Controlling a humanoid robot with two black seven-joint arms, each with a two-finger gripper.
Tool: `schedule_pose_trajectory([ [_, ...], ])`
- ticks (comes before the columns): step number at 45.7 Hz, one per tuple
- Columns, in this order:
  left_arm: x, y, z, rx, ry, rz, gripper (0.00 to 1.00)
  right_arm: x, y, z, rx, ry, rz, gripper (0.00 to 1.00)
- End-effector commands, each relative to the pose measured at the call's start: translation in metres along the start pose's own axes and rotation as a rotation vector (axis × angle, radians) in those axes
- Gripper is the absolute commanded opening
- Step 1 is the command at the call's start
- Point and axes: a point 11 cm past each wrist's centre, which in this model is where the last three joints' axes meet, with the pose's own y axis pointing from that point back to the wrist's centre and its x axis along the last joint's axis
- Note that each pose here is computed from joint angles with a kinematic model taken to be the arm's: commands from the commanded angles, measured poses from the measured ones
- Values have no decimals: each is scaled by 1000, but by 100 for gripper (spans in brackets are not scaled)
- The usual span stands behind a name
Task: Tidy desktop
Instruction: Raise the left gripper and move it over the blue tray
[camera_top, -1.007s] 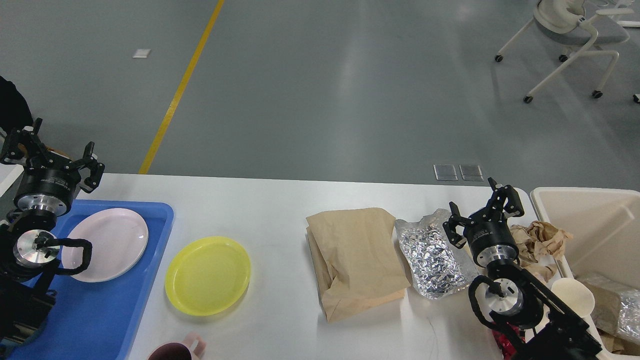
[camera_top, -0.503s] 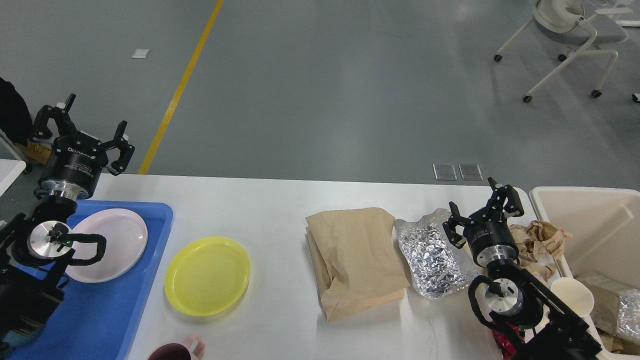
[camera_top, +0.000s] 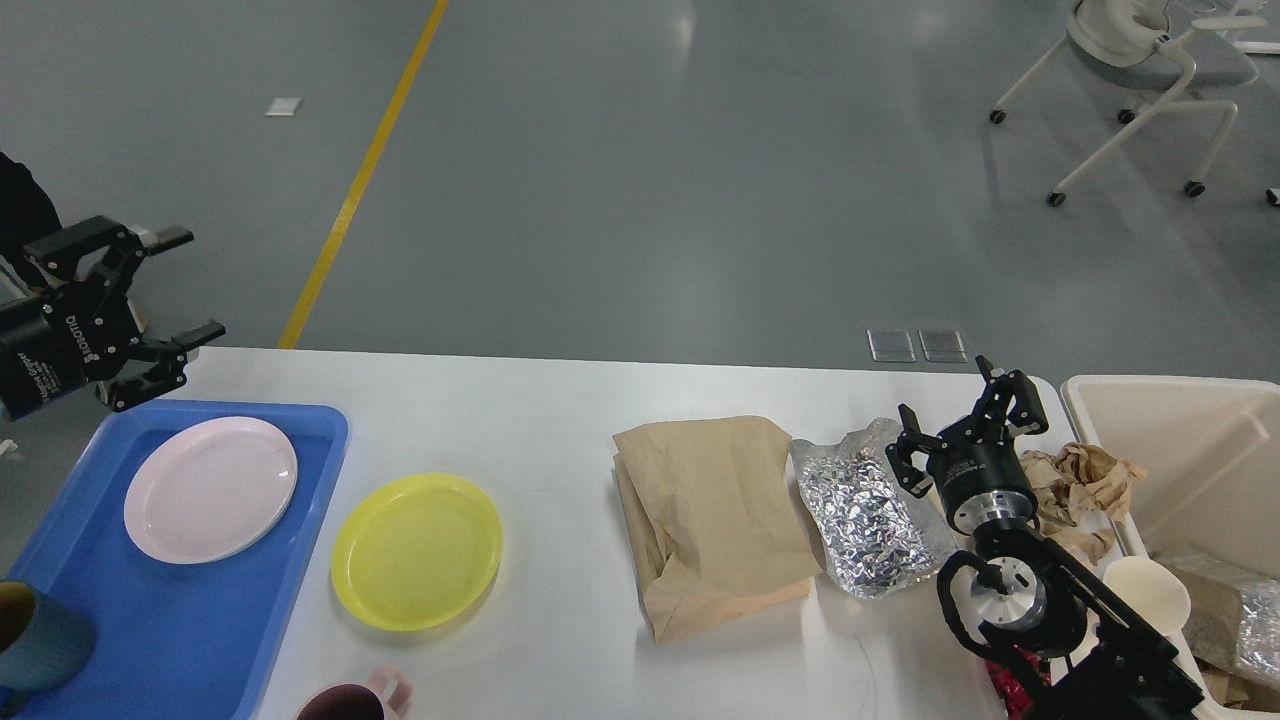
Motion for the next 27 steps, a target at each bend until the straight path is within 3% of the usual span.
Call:
schedule_pose_trajectory([
  [1, -13, 3, -16, 231, -56, -138, 96, 0, 0, 0, 1, 0, 0, 100],
  [8, -16, 11, -30, 494, -134, -198, 96, 0, 0, 0, 1, 0, 0, 100],
  [18, -9, 12, -5, 786, -339, -218, 96, 0, 0, 0, -1, 0, 1, 100],
  [27, -26, -24, 14, 1088, -601, -314, 96, 0, 0, 0, 1, 0, 0, 100],
])
